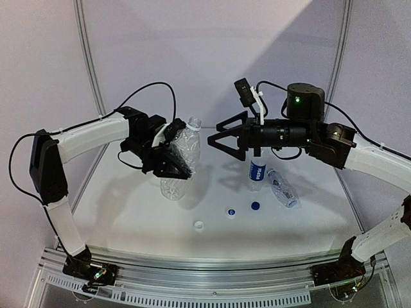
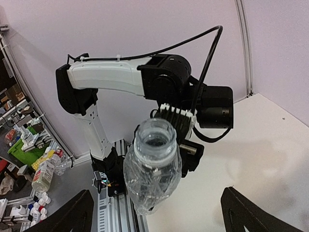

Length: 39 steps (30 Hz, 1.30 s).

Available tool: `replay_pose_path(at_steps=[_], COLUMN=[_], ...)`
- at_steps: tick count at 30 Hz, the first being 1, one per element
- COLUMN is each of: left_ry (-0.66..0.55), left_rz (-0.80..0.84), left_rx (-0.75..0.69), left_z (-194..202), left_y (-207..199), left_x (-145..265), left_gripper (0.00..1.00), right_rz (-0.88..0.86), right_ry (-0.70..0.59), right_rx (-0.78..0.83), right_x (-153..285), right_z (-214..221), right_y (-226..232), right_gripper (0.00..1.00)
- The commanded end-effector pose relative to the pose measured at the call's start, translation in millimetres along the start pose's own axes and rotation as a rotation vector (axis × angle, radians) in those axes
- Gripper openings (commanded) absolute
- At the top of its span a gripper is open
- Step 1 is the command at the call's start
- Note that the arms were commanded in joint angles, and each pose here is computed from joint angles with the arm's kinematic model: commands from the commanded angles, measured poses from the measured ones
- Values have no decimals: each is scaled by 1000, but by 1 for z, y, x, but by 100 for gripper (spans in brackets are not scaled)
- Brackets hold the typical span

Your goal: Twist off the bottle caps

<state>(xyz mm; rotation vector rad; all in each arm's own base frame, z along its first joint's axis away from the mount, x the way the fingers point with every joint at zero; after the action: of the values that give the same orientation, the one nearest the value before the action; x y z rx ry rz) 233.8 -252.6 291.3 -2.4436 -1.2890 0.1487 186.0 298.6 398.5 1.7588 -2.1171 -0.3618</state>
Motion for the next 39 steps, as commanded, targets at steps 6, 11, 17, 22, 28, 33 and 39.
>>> replay_pose_path(at_steps=[6, 11, 17, 22, 28, 33, 39], left_ry=[-334, -333, -334, -333, -333, -329, -337], left_rz=[105, 106, 106, 107, 108, 116, 109], left_rx=[157, 163, 167, 172, 187, 212, 232], left_z=[-20, -19, -18, -18, -16, -16, -31], left_y=[-11, -10, -9, -8, -5, -2, -4], left_x=[7, 6, 6, 6, 6, 4, 15], left_gripper=[12, 12, 13, 13, 24, 99, 99], right_rz=[-38, -36, -47, -49, -52, -26, 80], right_ry=[2, 14, 39, 43, 79, 88, 103], right_rx=[-14, -32, -59, -64, -73, -65, -20], right_x=[-28, -40, -52, -57, -63, -62, -43], right_z=[-18, -19, -17, -19, -17, -17, -20], right_y=[-3, -8, -15, -16, -20, -20, -16], right_gripper=[88, 83, 70, 51, 15, 0, 0])
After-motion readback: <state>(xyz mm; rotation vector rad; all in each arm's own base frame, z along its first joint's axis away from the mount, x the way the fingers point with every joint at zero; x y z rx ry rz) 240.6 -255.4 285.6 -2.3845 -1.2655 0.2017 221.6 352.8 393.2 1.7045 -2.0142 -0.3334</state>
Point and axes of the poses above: each gripper's point midway between its finger pads, its own x axis back along the fingers, its own y axis along the line the jaws close on, z = x × y, the point moved 10 cm from there along x, back along the fingers, and after that the axes turned 6 degrees about -x, right-handed, at the moved point
